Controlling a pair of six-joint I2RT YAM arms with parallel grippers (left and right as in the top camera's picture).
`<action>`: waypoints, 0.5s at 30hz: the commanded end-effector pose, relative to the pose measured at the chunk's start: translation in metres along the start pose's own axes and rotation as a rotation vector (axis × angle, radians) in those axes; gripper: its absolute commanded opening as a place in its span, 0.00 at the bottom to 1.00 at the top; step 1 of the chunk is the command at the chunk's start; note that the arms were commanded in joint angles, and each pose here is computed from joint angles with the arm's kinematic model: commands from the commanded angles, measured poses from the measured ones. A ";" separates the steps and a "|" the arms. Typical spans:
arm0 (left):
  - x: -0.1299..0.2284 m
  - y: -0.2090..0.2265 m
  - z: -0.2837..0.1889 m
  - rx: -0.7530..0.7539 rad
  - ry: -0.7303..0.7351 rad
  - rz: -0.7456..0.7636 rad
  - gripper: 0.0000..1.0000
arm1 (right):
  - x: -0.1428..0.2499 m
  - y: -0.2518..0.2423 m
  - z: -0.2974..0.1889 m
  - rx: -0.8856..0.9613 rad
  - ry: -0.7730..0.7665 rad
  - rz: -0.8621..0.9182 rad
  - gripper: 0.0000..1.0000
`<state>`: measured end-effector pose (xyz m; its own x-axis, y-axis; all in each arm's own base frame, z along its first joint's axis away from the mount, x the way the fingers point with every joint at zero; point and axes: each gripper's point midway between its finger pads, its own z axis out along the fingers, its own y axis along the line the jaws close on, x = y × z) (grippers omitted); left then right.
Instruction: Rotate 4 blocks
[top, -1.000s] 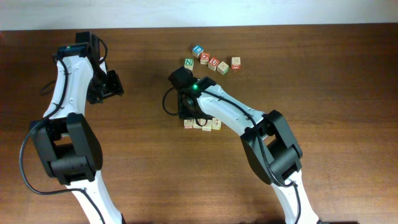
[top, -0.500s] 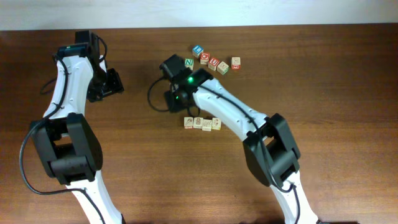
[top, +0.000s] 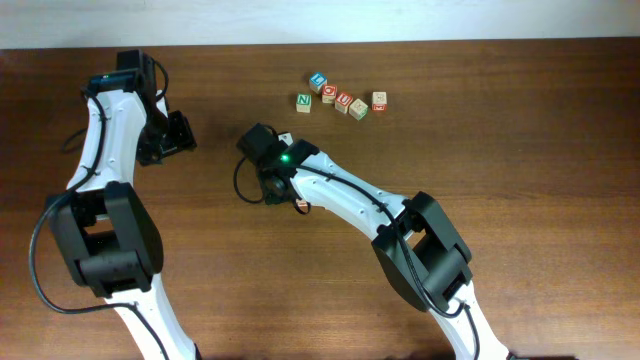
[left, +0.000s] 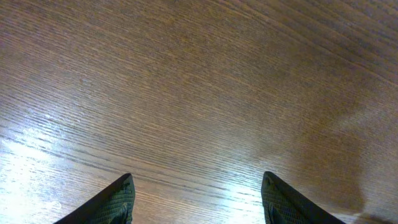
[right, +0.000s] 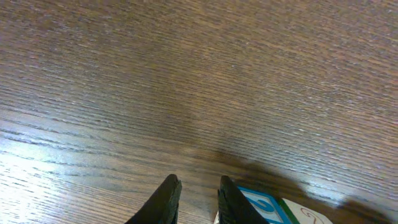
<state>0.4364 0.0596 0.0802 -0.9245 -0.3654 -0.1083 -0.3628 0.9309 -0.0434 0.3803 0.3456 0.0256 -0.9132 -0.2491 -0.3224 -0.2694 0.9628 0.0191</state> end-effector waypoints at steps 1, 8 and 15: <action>-0.003 0.003 -0.004 -0.005 -0.009 -0.011 0.63 | 0.004 -0.008 0.005 0.039 0.006 0.010 0.22; 0.000 0.003 -0.004 -0.008 0.000 -0.011 0.63 | 0.006 -0.013 0.005 0.066 0.010 0.011 0.22; 0.000 0.003 -0.004 -0.008 0.002 -0.010 0.63 | -0.008 -0.009 -0.005 0.045 -0.028 0.012 0.23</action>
<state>0.4330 0.0590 0.0798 -0.9261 -0.3652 -0.0946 -0.3630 0.9309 -0.0405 0.3818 0.3399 0.0256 -0.9125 -0.2469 -0.3261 -0.2577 0.9662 -0.0103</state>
